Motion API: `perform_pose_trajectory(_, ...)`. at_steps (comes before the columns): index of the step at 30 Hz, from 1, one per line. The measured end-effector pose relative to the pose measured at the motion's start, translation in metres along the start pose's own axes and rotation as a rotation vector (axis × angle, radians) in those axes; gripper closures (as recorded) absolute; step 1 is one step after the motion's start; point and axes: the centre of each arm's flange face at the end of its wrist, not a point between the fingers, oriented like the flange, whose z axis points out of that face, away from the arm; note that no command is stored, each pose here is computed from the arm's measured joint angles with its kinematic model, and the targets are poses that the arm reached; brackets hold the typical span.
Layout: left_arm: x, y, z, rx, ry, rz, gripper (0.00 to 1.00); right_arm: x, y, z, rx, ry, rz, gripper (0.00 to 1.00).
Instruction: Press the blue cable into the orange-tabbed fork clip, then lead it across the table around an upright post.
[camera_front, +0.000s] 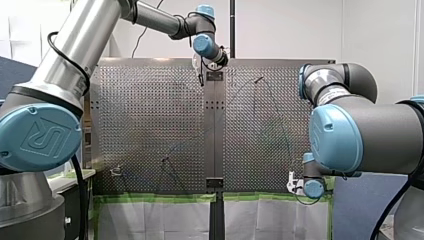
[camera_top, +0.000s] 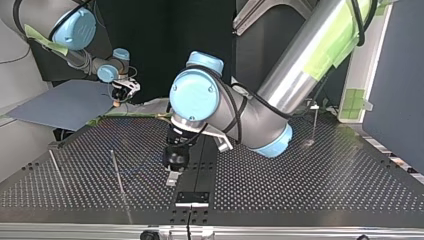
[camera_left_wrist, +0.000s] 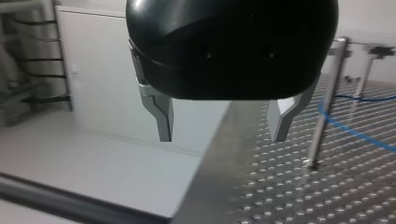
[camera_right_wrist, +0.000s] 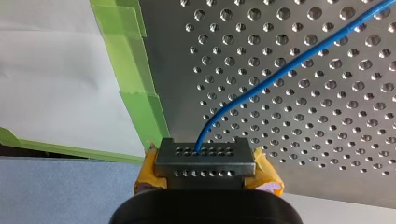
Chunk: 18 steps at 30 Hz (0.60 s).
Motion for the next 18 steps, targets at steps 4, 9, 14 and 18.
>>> perform_pose_trajectory(4, -0.013, 0.001, -0.011, 0.002, -0.042, -0.033, 0.0, 0.0, 0.0, 0.0, 0.0, 0.0, 0.001, 1.0)
perform_pose_trajectory(9, -0.026, 0.001, -0.025, 0.01, -0.087, -0.061, 0.0, 0.0, 0.0, 0.0, 0.001, 0.0, 0.001, 1.0)
perform_pose_trajectory(14, -0.041, 0.002, -0.04, 0.018, -0.138, -0.097, 0.0, 0.0, 0.0, 0.0, 0.001, 0.0, 0.001, 1.0)
perform_pose_trajectory(18, -0.051, 0.004, -0.052, 0.024, -0.175, -0.122, 0.0, 0.0, -0.001, 0.0, 0.003, 0.0, 0.0, 1.0)
